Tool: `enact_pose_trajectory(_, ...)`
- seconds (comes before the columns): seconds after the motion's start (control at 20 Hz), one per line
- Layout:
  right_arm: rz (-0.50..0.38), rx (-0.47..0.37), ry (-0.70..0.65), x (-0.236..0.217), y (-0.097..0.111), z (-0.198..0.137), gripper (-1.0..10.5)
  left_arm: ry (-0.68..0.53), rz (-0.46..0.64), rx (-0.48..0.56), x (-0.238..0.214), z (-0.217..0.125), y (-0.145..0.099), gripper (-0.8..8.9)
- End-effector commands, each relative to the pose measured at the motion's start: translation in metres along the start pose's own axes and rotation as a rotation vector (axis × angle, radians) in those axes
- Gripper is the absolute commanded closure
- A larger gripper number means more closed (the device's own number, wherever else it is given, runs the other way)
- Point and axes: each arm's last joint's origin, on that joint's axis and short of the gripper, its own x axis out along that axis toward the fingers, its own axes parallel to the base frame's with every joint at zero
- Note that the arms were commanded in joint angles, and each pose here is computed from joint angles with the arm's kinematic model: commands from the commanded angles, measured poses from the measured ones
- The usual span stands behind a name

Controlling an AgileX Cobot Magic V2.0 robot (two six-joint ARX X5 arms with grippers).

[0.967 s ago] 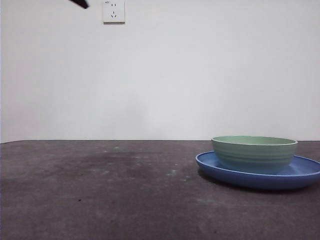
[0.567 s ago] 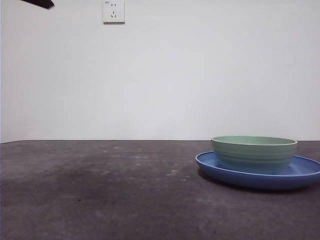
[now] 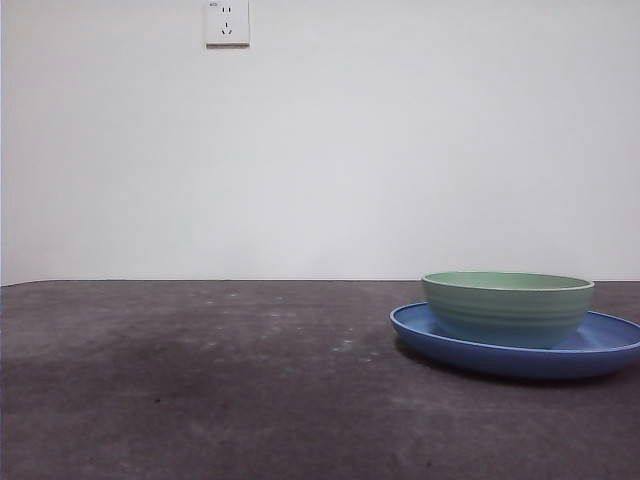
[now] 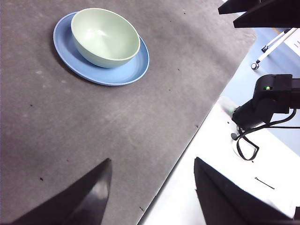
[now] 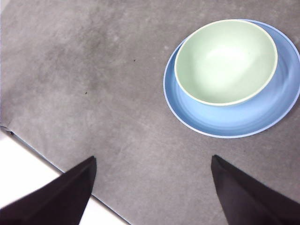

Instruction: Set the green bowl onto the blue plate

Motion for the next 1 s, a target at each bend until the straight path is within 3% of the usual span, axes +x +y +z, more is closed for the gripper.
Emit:
enact_pose_trajectory(0.05,-0.067,0.055,-0.020,-0.003,0.000,0.005,5.5,-0.009,-0.009,0.025,0.000,0.003,-0.001,5.33)
enact_pose_trajectory(0.25,-0.268,0.116,-0.067,-0.003,-0.006,0.009,5.5,-0.009,-0.009,0.025,0.000,0.003,-0.001,5.33)
enact_pose_trajectory(0.45,-0.356,0.162,-0.099,0.005,-0.016,0.016,5.5,-0.009,-0.009,0.026,0.000,0.003,-0.001,5.33)
enact_pose_trajectory(0.8,-0.398,0.230,-0.046,0.037,-0.048,0.037,5.5,-0.008,-0.009,0.036,0.000,0.003,-0.001,5.33)
enact_pose_trajectory(1.0,-0.347,0.300,0.017,0.073,-0.088,0.050,5.5,-0.009,-0.009,0.041,0.000,0.003,-0.001,5.33)
